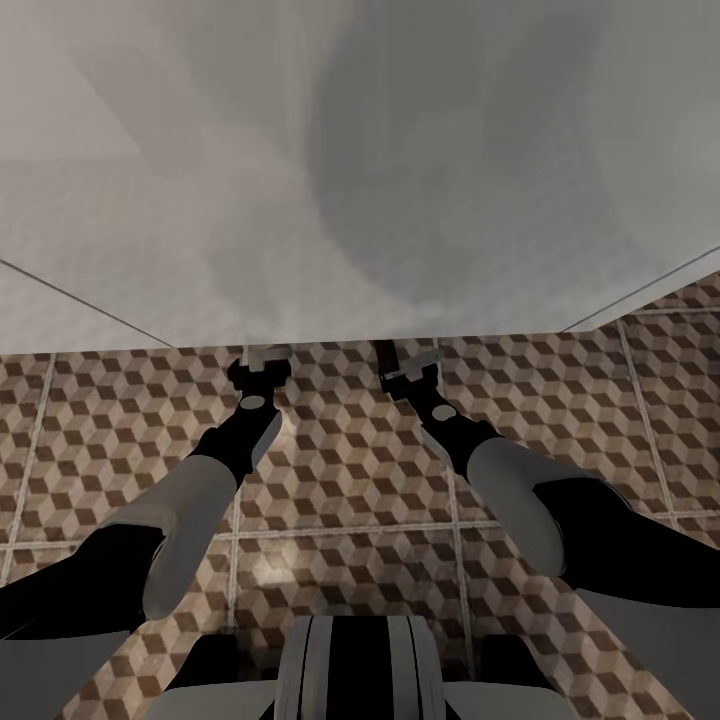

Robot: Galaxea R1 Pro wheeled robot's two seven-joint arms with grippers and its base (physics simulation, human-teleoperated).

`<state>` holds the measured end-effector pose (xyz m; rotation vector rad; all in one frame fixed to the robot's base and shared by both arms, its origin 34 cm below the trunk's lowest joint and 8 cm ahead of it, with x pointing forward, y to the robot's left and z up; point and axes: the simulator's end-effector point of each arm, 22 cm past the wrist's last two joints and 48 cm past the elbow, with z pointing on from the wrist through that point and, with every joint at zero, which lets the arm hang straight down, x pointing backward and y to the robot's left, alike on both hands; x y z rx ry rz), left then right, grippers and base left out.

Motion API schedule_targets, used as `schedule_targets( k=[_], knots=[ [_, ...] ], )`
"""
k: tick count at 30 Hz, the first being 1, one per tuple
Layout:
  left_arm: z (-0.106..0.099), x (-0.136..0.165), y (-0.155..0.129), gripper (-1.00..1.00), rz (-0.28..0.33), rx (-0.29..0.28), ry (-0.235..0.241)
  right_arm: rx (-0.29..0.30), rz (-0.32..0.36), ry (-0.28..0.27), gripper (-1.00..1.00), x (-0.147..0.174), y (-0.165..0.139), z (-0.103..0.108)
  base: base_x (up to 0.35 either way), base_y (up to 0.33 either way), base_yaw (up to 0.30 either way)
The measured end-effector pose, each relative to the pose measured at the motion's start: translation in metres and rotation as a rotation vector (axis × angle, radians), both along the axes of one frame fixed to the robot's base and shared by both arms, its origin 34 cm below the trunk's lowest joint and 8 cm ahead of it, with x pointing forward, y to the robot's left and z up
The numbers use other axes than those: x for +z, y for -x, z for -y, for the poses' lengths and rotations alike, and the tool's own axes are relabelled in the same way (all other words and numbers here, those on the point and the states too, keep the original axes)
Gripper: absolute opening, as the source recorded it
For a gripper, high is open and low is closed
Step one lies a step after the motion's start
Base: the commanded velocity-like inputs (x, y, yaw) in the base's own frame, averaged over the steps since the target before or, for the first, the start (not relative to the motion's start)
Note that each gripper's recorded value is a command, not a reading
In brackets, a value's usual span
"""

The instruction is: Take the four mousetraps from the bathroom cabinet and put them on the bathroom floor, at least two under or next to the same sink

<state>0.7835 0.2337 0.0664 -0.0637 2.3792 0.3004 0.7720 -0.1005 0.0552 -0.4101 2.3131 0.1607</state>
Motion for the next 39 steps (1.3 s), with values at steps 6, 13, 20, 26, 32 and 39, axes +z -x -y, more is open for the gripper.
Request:
schedule_targets(
  k=[6, 13, 20, 26, 32, 39],
  knots=[
    [0.001, 0.001, -0.001, 1.0, 0.002, 0.0, 0.001, 0.0, 0.0, 0.0, 1.0, 0.0, 0.0, 0.0, 0.0, 0.0, 0.0],
    [0.001, 0.0, 0.0, 1.0, 0.002, 0.001, 0.001, 0.0, 0.001, -0.001, 1.0, 0.0, 0.0, 0.0, 0.0, 0.0, 0.0],
    [0.001, 0.0, 0.0, 1.0, 0.0, 0.001, 0.001, 0.001, 0.006, -0.003, 1.0, 0.001, -0.001, 0.0, 0.0, 0.0, 0.0],
    [0.001, 0.0, 0.0, 1.0, -0.001, 0.001, 0.001, 0.001, 0.007, -0.003, 1.0, 0.001, -0.001, -0.001, 0.0, 0.0, 0.0],
    [0.001, 0.008, -0.004, 1.0, 0.01, 0.0, 0.001, 0.0, 0.019, -0.004, 1.0, 0.01, -0.006, -0.001, 0.0, 0.0, 0.0],
    [0.001, 0.028, -0.015, 1.0, 0.035, -0.001, 0.0, 0.0, 0.048, -0.004, 1.0, 0.031, -0.018, -0.001, 0.0, 0.0, 0.0]
  ],
)
